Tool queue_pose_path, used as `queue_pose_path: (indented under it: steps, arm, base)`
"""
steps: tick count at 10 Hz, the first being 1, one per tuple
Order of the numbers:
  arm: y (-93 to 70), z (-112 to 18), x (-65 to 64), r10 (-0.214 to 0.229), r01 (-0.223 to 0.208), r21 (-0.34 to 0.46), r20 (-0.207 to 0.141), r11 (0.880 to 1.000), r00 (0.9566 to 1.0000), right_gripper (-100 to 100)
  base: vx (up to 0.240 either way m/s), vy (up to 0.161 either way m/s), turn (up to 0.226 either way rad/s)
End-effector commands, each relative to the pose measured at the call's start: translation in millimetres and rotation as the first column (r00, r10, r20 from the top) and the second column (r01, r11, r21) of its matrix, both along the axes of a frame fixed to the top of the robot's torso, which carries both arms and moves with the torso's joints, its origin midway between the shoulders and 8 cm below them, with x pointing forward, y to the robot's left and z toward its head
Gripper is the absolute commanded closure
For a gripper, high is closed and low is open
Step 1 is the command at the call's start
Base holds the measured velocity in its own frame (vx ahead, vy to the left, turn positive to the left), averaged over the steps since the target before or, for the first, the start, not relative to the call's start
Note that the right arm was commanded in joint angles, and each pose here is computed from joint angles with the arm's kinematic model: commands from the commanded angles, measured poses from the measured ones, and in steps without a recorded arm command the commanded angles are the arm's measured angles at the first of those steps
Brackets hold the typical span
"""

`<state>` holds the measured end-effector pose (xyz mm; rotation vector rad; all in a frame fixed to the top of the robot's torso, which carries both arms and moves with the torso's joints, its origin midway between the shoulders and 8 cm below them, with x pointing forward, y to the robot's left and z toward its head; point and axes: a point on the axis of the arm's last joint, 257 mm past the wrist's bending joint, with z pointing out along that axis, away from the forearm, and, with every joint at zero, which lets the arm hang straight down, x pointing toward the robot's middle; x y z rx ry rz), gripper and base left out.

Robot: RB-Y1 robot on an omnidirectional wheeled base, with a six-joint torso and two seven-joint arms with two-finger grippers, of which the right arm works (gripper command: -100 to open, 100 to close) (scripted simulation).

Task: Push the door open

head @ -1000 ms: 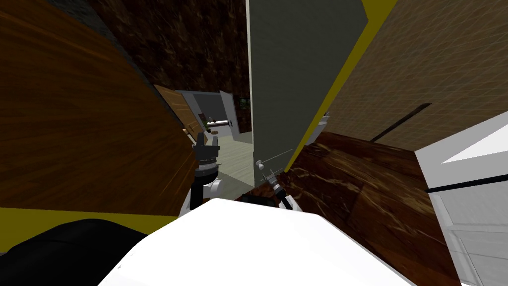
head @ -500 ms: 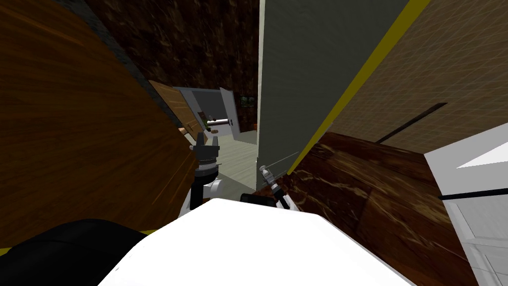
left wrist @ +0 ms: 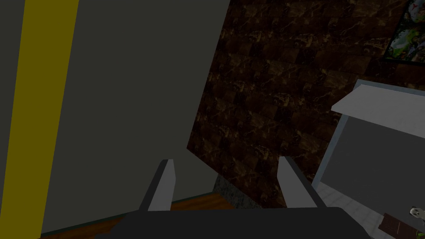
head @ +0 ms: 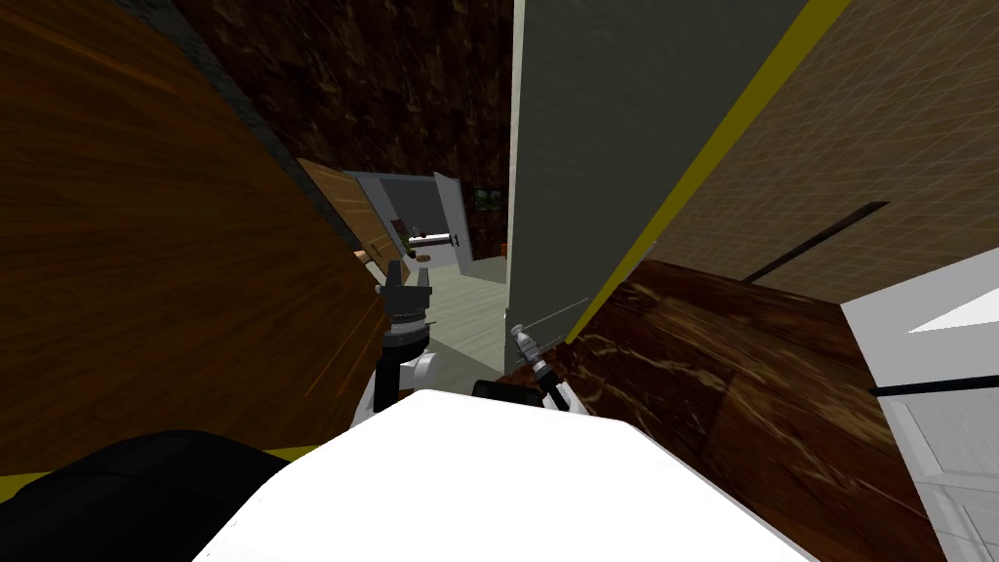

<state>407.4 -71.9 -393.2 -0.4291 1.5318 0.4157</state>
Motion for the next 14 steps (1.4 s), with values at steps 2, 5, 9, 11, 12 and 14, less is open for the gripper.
queue_pose_path:
  steps: [2,5,9,11,12,14]
  arm:
    - [-5.1,-0.1,1.9,-0.009,0.01,0.05,-0.029,0.999,0.9995,100]
    - [-12.0,0.1,4.8,-0.019,0.027,0.122,-0.07,0.992,0.9974,100]
    - [-20.4,0.6,8.5,-0.028,0.053,0.21,-0.119,0.976,0.9925,100]
    - [-27.0,1.1,11.5,-0.033,0.075,0.274,-0.154,0.959,0.9875,100]
    - [-27.0,1.1,11.5,-0.032,0.075,0.278,-0.156,0.957,0.9872,100]
    - [-30.3,1.4,13.0,-0.033,0.087,0.312,-0.175,0.946,0.9841,100]
  base:
    - [0.018,0.021,0.025]
    - [0.014,0.018,0.007]
    - [0.023,0.022,0.016]
    - [0.026,0.019,0.018]
    - [0.021,0.016,0.017]
    - [0.017,0.018,0.007]
